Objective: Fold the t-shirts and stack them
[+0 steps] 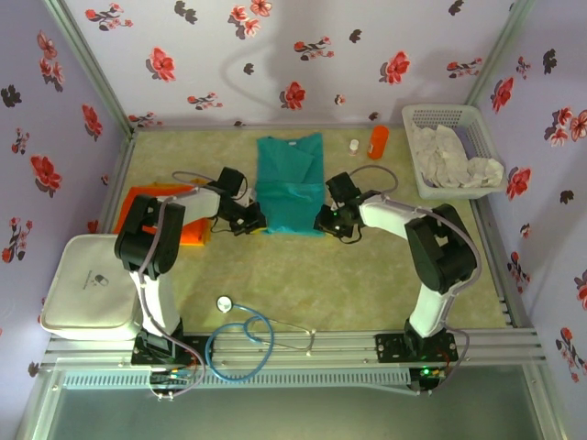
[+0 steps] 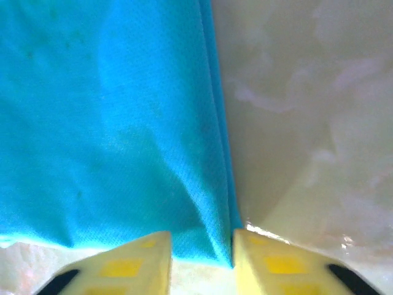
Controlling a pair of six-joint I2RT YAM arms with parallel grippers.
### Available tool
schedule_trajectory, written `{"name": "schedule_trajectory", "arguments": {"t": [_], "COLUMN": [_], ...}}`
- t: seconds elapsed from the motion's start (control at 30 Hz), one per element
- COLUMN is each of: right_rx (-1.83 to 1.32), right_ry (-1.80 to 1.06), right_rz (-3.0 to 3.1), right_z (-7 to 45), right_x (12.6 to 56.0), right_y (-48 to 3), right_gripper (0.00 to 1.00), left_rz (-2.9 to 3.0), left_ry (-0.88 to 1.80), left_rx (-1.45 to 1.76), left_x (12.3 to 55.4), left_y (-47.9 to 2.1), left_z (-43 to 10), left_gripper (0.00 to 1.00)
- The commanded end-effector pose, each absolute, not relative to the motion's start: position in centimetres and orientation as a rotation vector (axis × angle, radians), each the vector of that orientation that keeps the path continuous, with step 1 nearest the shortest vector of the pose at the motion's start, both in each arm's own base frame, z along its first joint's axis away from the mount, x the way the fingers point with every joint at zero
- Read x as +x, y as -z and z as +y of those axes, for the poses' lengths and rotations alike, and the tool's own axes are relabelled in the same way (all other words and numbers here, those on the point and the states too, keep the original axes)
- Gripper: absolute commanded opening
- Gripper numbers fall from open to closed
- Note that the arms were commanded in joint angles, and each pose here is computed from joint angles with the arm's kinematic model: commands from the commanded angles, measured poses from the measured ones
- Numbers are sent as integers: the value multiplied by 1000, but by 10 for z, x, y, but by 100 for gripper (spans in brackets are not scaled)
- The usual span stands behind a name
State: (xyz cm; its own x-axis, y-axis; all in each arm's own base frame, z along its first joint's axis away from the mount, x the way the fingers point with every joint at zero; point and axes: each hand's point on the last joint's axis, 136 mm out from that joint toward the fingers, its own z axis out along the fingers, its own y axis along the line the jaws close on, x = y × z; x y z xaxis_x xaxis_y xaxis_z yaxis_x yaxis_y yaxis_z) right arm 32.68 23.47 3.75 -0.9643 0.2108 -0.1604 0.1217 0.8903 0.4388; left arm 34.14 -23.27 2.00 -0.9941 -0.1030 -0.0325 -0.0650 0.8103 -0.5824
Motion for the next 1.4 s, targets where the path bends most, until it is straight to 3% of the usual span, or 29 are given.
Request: {"name": "schedule_trajectory", "arguments": {"t": [0.0, 0.1, 0.23, 0.73, 1.03, 1.37], "right_rx": [269, 275, 278, 318, 321, 306], "right_ry": [-556, -559, -531, -489, -469, -455], "right_rz": [2867, 2866, 2882, 2910, 2861, 2833], "right_z": [217, 215, 212, 221, 221, 220], "right_x": [311, 306, 302, 314, 328, 336], "right_y": [-44, -46, -39, -10, -18, -27], "right_gripper": [43, 49, 50, 41, 28, 28], "left_rz": [2947, 2951, 2955, 2964, 2975, 3002], "left_ry": [953, 955, 961, 964, 955, 883], "left_rx": [-143, -151, -143, -128, -109, -51], "left_x": [328, 323, 317, 310, 308, 300], "left_y": [-22, -20, -19, -17, -16, -20], "left_z": [-232, -232, -236, -241, -242, -238], "left_gripper": [6, 6, 6, 4, 3, 2]}}
